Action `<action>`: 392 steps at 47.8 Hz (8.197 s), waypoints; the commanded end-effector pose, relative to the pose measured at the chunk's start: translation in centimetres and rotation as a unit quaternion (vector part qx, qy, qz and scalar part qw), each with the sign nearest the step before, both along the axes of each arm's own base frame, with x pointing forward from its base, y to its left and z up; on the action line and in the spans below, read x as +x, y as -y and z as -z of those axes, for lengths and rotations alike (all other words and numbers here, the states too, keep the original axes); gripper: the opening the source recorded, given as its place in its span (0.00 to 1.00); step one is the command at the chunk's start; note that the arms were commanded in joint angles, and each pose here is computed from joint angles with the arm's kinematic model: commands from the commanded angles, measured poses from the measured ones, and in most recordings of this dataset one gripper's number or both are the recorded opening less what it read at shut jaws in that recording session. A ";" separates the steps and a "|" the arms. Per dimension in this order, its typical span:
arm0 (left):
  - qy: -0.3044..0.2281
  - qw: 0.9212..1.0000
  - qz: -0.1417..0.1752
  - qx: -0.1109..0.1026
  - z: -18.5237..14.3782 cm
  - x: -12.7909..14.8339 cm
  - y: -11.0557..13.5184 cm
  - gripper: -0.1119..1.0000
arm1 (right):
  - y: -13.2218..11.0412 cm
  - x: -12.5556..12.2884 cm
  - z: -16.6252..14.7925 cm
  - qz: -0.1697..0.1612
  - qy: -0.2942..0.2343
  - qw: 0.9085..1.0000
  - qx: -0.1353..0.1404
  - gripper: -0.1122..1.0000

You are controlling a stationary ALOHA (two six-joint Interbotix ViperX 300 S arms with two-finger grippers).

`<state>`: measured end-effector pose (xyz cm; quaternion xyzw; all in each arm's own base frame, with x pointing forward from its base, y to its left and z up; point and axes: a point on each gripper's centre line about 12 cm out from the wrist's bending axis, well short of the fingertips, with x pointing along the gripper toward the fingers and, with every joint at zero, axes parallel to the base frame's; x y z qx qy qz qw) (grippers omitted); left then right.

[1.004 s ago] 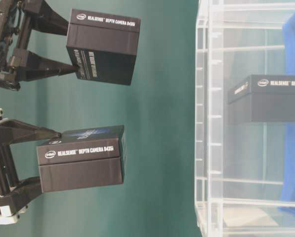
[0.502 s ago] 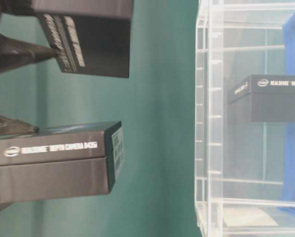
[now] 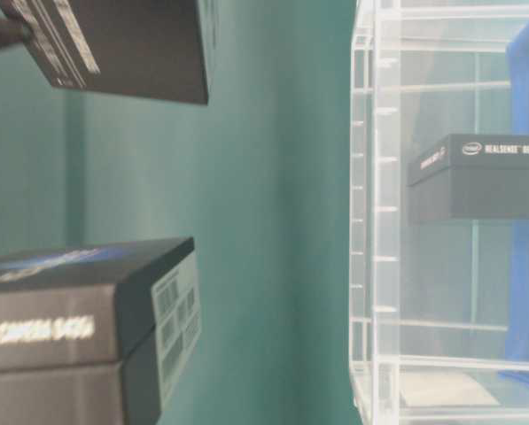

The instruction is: Take the box out of the case with both arms.

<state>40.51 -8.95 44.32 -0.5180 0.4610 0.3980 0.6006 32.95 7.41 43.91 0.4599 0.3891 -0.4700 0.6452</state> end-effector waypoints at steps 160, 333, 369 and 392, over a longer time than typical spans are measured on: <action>0.000 0.999 -0.039 -0.021 22.7 -1.4 4.9 0.68 | -4.7 2.2 21.7 0.041 -0.021 0.998 0.053 0.69; -0.026 0.999 -0.029 0.010 4.6 -9.1 -0.4 0.88 | 1.1 -6.9 4.7 0.013 -0.008 0.999 0.045 0.90; -0.017 0.998 -0.061 -0.010 6.2 -14.5 -0.1 0.88 | 2.1 -9.9 5.2 0.015 -0.015 0.999 0.044 0.90; -0.017 0.998 -0.061 -0.009 6.2 -14.5 -0.3 0.88 | 2.1 -9.9 5.2 0.012 -0.019 0.999 0.043 0.90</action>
